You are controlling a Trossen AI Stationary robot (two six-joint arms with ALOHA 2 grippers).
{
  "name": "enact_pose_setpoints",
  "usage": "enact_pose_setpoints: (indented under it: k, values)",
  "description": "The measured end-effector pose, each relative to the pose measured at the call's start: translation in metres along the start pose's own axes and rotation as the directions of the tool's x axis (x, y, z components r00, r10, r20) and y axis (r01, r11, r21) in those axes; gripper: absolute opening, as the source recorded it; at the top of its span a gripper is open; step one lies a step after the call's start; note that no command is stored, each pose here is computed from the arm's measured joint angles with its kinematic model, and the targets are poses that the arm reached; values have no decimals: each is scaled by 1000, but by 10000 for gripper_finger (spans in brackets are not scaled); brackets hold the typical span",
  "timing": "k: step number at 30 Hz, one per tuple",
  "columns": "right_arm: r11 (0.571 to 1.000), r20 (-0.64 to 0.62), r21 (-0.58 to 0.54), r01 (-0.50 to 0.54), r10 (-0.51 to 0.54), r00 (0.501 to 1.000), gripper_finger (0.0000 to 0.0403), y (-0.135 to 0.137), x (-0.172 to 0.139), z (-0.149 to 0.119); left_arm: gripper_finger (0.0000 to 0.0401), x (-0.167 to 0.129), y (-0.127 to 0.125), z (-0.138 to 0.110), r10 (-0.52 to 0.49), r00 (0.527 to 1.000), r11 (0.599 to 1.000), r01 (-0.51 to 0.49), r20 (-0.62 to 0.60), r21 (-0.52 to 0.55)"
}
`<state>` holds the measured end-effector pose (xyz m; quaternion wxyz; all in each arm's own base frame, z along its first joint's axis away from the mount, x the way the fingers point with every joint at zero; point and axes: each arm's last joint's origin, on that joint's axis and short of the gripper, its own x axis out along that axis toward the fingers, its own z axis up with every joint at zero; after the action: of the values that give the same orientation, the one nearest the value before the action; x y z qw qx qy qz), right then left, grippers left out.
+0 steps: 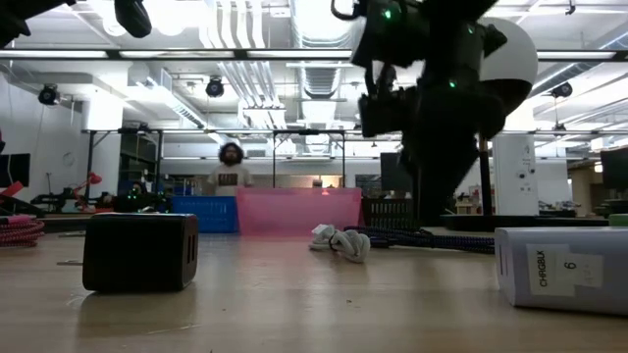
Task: Pick and place items into bin
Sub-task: Put the dark blue charger cable into the pink bin
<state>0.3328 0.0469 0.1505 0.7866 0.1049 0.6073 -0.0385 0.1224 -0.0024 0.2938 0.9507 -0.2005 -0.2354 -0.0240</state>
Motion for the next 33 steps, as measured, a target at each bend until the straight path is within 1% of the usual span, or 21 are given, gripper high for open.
enact_pose_setpoints:
  k: [7, 10, 19, 24, 31, 33]
  values:
    - [996, -1, 35, -79, 79, 997, 161, -1, 13, -11, 171, 0, 0, 0, 0, 1000, 1000, 0, 0, 0]
    - [995, -2, 53, -80, 80, 997, 158, -2, 14, -13, 171, 0, 0, 0, 0, 1000, 1000, 0, 0, 0]
    - [996, -4, 42, -78, 78, 997, 141, -2, 14, -13, 171, 0, 0, 0, 0, 1000, 1000, 0, 0, 0]
    - [996, -16, 40, -73, 74, 997, 107, -3, 15, -16, 171, 0, 0, 0, 0, 1000, 1000, 0, -1, 1]
    - [996, -24, 35, -81, 82, 996, 24, -2, 15, -15, 171, 0, 0, 0, 1, 1000, 1000, -1, -1, 1]
    - [996, -24, 35, -87, 88, 996, 19, -2, 14, -14, 171, 0, 0, 0, 1, 1000, 1000, -1, -1, 1]
